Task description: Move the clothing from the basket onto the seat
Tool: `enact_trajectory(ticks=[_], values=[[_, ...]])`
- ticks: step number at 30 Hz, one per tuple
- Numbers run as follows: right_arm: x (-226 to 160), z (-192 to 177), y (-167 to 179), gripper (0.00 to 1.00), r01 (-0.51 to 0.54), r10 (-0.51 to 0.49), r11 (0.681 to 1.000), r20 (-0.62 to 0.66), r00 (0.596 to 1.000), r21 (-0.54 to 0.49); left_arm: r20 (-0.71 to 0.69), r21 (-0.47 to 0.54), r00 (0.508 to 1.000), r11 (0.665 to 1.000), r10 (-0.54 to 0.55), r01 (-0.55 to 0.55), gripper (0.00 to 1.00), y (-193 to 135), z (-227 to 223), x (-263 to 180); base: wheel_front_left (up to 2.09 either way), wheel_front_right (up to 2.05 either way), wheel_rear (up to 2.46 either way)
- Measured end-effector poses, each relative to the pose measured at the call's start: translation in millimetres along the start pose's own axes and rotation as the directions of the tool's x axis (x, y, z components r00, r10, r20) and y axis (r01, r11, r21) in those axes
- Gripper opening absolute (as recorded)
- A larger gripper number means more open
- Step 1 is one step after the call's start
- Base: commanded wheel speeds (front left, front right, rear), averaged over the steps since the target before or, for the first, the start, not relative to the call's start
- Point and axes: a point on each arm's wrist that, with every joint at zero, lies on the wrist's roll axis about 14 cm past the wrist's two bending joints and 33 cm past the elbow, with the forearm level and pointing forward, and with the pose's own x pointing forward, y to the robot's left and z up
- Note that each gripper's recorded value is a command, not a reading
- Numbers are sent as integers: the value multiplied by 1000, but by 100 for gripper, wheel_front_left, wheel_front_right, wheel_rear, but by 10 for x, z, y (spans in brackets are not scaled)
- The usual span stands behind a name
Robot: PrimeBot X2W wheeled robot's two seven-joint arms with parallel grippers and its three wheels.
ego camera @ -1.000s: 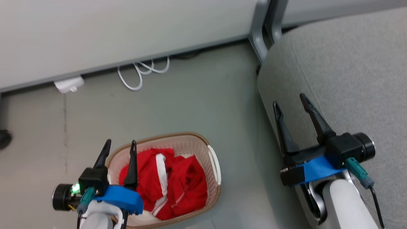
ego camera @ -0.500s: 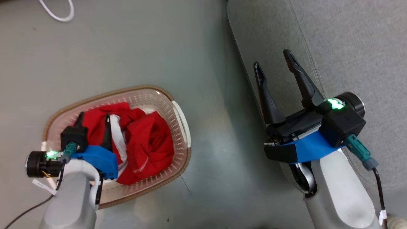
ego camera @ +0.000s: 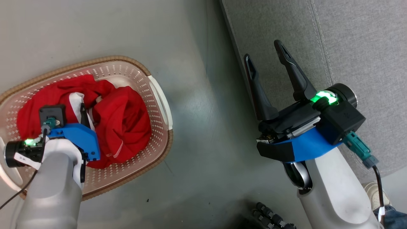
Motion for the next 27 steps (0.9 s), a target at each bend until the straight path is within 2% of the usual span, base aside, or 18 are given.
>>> enact_trajectory(ticks=[13,14,15,16,17,27], values=[[15,-166,-30,100,6,-6,1000,-36,999,12,-183,-26,981,998,59,-64,100,80,-437,182,0,0,0],[18,-164,-28,100,5,-5,1000,-35,999,13,-185,-29,981,997,59,-66,84,82,-439,184,0,0,0],[22,-161,-24,100,4,-4,1000,-34,999,13,-187,-29,981,997,60,-67,43,87,-439,184,0,0,0],[26,-160,-20,100,3,-3,1000,-33,999,14,-184,-28,981,997,60,-67,15,92,-433,185,0,0,0],[32,-160,-15,100,2,-1,1000,-32,999,15,-182,-27,982,998,58,-64,0,94,-423,186,0,0,0],[95,-144,53,100,-19,19,1000,-18,1000,25,-184,-49,981,996,65,-75,0,173,-405,146,0,0,0]])
